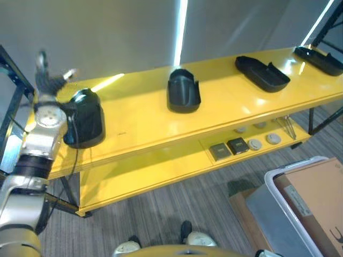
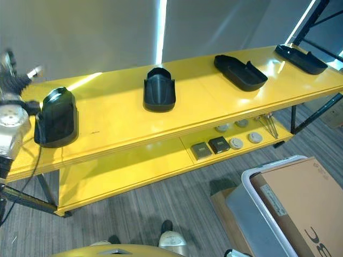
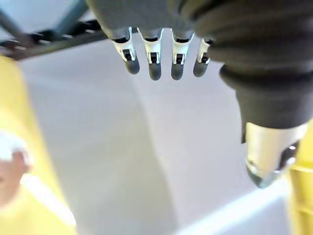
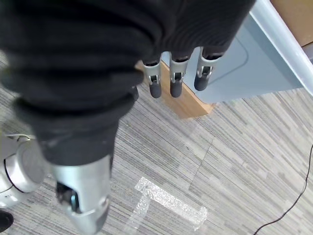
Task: Move parts from the plastic box to the shelf.
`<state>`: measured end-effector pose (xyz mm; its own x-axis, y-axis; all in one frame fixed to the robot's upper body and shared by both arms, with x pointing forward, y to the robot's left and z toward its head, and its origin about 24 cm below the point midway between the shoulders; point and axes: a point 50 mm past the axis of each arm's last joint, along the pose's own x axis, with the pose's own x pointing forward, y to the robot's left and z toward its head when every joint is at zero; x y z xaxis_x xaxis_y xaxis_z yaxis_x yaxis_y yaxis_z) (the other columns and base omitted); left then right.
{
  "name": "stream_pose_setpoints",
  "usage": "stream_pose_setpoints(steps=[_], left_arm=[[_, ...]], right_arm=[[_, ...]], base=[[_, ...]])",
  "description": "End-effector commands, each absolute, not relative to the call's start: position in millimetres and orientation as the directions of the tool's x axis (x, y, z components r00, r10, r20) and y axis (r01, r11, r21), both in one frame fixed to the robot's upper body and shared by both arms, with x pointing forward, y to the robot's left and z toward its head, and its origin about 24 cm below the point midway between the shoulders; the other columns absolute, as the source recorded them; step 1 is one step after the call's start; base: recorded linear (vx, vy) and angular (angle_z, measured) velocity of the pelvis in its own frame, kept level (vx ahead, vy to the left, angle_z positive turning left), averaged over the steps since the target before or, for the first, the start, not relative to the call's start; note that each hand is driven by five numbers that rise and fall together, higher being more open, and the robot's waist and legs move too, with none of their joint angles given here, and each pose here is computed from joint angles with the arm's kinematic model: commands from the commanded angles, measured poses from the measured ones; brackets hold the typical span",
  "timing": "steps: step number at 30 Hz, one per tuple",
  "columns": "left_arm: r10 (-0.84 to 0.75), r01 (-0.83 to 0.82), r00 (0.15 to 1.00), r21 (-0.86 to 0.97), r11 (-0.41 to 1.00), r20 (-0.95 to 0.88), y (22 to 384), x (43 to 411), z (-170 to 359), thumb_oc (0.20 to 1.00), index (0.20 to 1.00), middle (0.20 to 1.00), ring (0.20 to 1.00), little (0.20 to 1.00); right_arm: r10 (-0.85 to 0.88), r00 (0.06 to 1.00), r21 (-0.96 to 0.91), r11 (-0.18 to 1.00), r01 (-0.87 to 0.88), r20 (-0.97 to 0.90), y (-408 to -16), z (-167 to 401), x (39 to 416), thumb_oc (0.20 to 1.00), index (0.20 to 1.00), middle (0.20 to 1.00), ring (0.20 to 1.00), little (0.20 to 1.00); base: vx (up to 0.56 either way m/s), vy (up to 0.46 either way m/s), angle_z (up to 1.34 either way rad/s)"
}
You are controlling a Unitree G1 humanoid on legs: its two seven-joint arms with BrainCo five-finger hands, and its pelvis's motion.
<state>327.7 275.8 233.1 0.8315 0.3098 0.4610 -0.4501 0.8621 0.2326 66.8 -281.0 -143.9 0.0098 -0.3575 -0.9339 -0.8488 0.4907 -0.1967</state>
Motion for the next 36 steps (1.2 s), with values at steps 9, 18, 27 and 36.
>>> stream_pose_setpoints(steps=[9,18,27,36], left_arm=[[-0.453,0.345,0.833,0.343,0.874,0.317,208.7,263.4,205.4,1.000,1.000,1.000,1.000,1.000],[-0.530,0.530,0.848,0.080,0.844,-0.030,199.6,233.6,94.8,1.000,1.000,1.000,1.000,1.000],[-0.424,0.425,0.905,0.027,0.905,-0.028,198.9,225.3,68.8,0.200,0.200,0.200,0.200,0.200],[-0.251,0.244,0.962,0.071,0.967,0.109,209.2,238.1,89.0,0.200,0.200,0.200,0.200,0.200]], right_arm=[[-0.391,-0.105,-0.115,0.500,-0.858,-0.914,-294.8,-147.6,34.8,1.000,1.000,1.000,1.000,1.000],[-0.403,-0.090,-0.136,0.498,-0.857,-0.911,-301.0,-143.0,42.1,1.000,1.000,1.000,1.000,1.000],[-0.413,-0.073,-0.162,0.504,-0.848,-0.908,-300.8,-143.9,39.4,1.000,1.000,1.000,1.000,1.000],[-0.421,-0.074,-0.161,0.495,-0.854,-0.904,-296.0,-147.4,28.8,1.000,1.000,1.000,1.000,1.000]], base=[[0.00,0.043,0.11],[-0.03,0.041,0.05],[0.00,0.017,0.04],[0.00,0.000,0.00]])
